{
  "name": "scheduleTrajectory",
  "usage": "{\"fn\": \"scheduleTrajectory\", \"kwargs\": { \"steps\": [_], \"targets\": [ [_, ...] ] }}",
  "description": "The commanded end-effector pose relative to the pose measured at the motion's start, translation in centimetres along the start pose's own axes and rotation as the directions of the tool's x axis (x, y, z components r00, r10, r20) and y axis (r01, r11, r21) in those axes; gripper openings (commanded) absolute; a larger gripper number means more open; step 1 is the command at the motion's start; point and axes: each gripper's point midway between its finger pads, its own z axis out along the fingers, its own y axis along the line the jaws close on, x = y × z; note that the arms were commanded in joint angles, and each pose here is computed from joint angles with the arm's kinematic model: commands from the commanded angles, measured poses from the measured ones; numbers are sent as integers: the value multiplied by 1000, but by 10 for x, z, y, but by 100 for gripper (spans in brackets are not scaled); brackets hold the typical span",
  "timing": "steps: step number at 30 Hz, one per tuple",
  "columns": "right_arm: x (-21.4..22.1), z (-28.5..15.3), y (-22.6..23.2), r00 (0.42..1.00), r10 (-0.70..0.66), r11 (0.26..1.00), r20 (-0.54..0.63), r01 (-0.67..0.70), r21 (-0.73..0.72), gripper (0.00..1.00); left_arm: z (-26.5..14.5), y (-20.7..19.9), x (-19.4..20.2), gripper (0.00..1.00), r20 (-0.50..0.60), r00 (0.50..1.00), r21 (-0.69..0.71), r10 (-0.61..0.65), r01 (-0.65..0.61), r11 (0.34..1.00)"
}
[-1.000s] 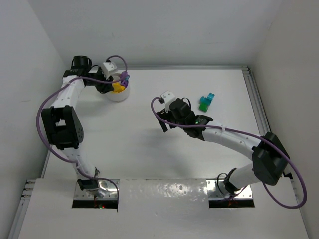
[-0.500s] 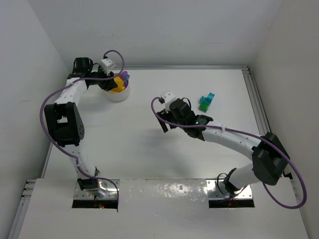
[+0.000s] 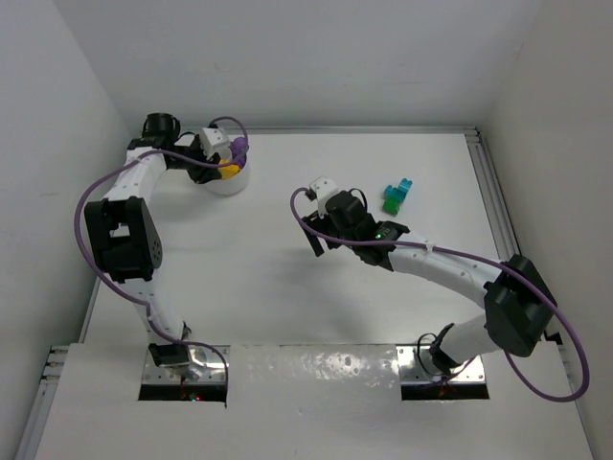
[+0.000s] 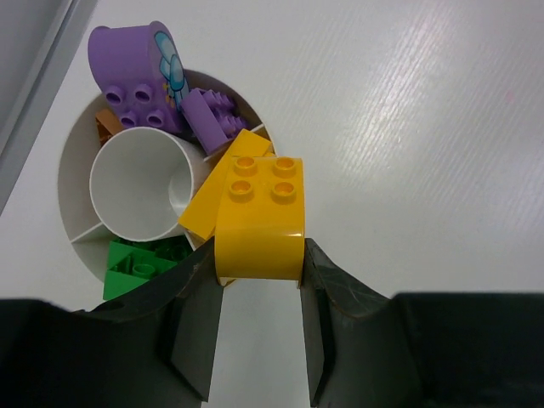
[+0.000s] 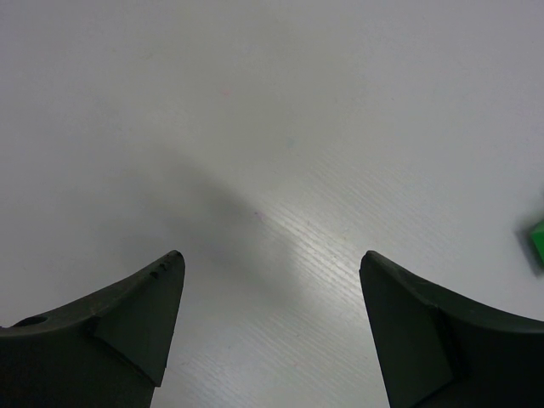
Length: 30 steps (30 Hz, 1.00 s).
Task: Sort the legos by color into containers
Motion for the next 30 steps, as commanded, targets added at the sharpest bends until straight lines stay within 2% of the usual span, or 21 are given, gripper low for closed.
{"fn": "scheduleTrajectory", "kwargs": {
  "steps": [1,5,11,14,25,30],
  "targets": [
    [-19,-1,3,998,28,1000,53,-27,-11,82,-16,10,-11,0,-13,992,-34,124,-125,992],
    [-18,-2,1,999,24,1000,46,-24,-7,82,-14,10,-18,0,25,993,-36,116,-115,993],
    [-16,-3,-1,999,18,1000,40,-18,5,82,-9,16,7,0,-68,991,-45,114,-117,992],
    [-16,-3,-1,999,17,1000,42,-18,4,82,-7,9,12,0,-77,986,-9,145,-146,989],
    [-18,-2,-1,999,17,1000,43,-17,2,82,3,14,22,0,-102,990,-33,102,-106,994],
    [-16,-3,-1,999,16,1000,36,-16,5,82,-3,8,-2,0,-15,994,-20,110,-110,994]
  ]
}}
